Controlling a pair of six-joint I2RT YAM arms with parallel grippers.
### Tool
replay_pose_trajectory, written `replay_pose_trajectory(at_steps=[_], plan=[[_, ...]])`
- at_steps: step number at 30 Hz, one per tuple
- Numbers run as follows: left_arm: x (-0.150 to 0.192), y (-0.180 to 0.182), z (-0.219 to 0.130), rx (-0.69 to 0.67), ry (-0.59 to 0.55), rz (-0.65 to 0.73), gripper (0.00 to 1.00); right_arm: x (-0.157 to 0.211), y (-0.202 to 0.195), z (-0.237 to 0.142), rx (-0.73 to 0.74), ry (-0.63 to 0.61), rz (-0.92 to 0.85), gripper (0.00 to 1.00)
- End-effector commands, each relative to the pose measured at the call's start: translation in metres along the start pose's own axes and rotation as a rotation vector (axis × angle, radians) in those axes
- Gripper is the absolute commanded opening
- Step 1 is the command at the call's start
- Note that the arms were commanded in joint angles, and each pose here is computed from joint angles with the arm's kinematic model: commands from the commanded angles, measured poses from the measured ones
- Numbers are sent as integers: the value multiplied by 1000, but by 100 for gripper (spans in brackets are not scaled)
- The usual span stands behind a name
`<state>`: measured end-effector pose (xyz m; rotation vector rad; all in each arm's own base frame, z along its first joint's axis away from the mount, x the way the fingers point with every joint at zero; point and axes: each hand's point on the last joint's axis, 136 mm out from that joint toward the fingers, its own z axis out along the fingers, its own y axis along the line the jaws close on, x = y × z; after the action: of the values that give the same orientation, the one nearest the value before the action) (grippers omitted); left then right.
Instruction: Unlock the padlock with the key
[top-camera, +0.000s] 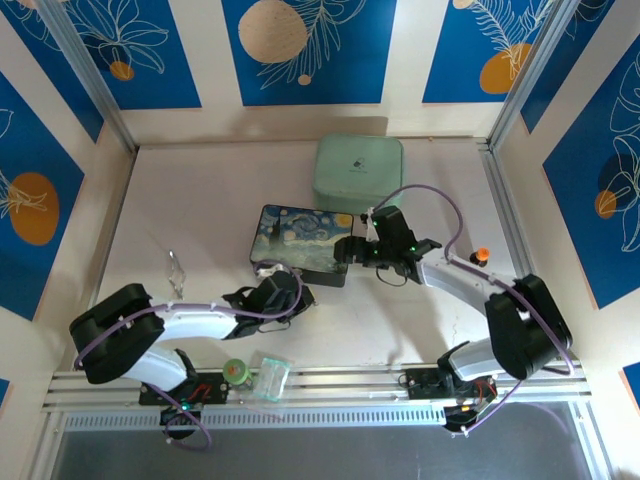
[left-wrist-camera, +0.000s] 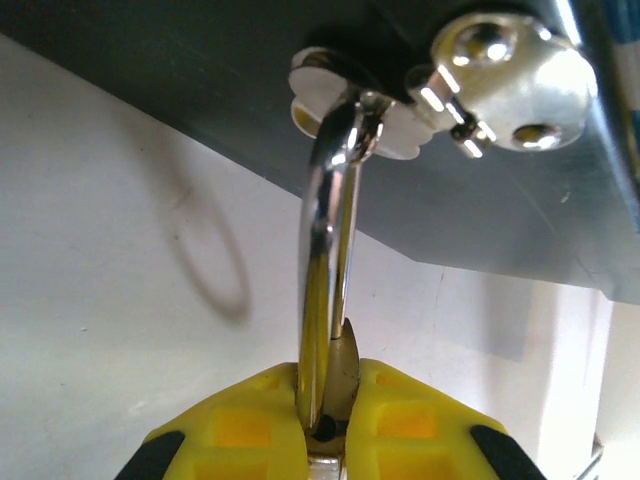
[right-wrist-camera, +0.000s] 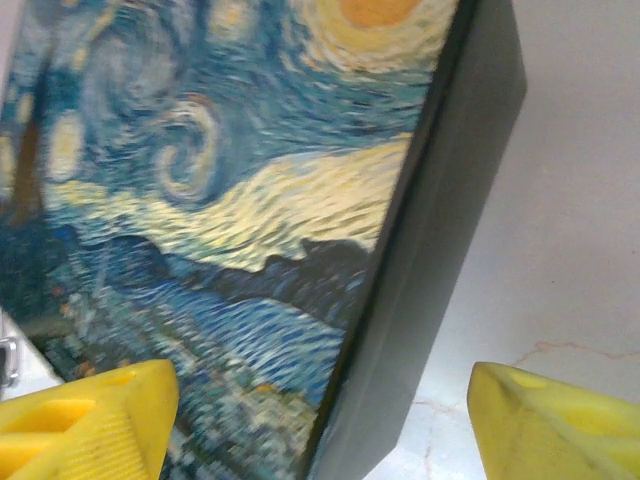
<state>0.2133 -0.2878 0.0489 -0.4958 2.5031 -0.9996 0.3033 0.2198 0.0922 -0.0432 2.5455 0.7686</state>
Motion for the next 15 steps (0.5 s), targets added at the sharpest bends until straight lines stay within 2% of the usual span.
replay_pose_trajectory(at_steps=[1,6,15], plan=[[-9,8,0,-89,-9,68,0,11,-18,13,70,71,21,74],[-16,23,-4,-133,-57,116,0,21,-32,22,120,115,15,71],[-35,57,-23,-392,-102,328,0,33,-44,26,151,141,32,67]])
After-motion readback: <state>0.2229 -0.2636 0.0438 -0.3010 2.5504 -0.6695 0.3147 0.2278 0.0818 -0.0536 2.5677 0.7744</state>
